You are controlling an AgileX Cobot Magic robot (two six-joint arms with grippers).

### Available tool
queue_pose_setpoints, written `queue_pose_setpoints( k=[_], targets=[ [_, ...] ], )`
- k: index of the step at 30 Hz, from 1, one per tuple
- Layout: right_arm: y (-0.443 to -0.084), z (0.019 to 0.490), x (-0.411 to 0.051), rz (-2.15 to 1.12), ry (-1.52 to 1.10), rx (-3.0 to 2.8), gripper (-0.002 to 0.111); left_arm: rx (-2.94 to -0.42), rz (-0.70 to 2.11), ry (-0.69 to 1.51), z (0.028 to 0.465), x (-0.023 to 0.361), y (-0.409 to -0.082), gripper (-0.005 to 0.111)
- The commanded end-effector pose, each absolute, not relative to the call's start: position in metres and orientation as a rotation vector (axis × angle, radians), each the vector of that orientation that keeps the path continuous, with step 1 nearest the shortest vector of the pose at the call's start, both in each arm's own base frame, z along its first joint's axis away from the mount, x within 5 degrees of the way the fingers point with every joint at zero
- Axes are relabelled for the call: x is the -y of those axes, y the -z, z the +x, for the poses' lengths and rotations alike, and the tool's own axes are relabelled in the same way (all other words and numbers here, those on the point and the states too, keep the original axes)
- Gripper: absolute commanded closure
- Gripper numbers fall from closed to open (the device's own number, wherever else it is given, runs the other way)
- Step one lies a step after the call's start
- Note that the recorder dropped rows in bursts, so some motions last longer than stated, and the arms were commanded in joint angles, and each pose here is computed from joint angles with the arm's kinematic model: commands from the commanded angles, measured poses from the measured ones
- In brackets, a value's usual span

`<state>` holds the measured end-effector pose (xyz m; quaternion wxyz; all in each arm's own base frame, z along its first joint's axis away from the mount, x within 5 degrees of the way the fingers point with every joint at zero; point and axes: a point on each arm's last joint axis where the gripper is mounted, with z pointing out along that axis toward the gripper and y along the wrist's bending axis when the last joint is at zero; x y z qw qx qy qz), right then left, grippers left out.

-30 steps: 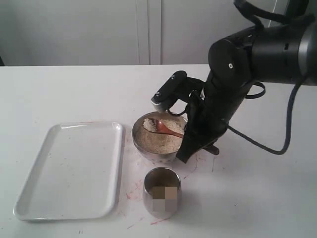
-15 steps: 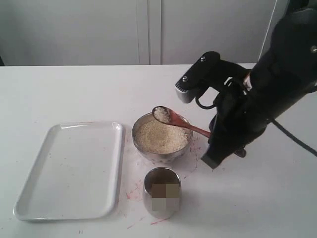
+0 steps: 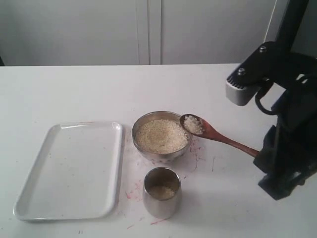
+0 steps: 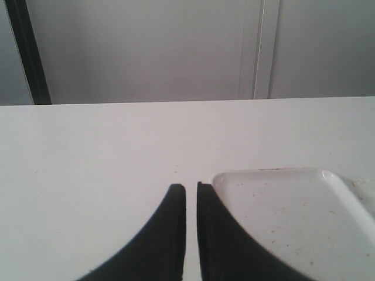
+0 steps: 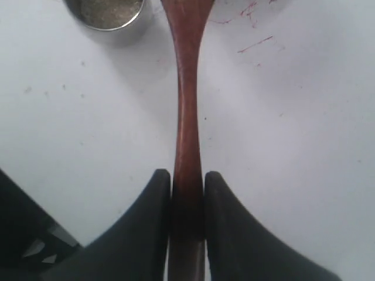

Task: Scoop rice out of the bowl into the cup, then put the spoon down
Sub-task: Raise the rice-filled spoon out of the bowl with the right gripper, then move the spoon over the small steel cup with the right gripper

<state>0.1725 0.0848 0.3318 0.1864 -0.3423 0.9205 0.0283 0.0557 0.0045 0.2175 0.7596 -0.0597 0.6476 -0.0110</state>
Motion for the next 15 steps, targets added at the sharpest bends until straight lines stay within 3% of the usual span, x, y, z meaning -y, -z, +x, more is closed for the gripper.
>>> queue_pose_setpoints(
  k=[1,6,15],
  targets=[
    [-0.339,0.160,-0.085,-0.920,-0.198,-2.592,0.108,-1.398,-0.132,0.037,0.055,-0.004,-0.220,0.092],
    [-0.340,0.154,-0.088,-0.900,-0.280,-2.590,0.108,-1.398,-0.132,0.037,0.055,-0.004,-0.220,0.092],
    [-0.300,0.143,-0.094,-0.969,-0.287,-2.670,0.108,-1.398,-0.132,0.037,0.055,-0.004,-0.220,0.092]
  ],
)
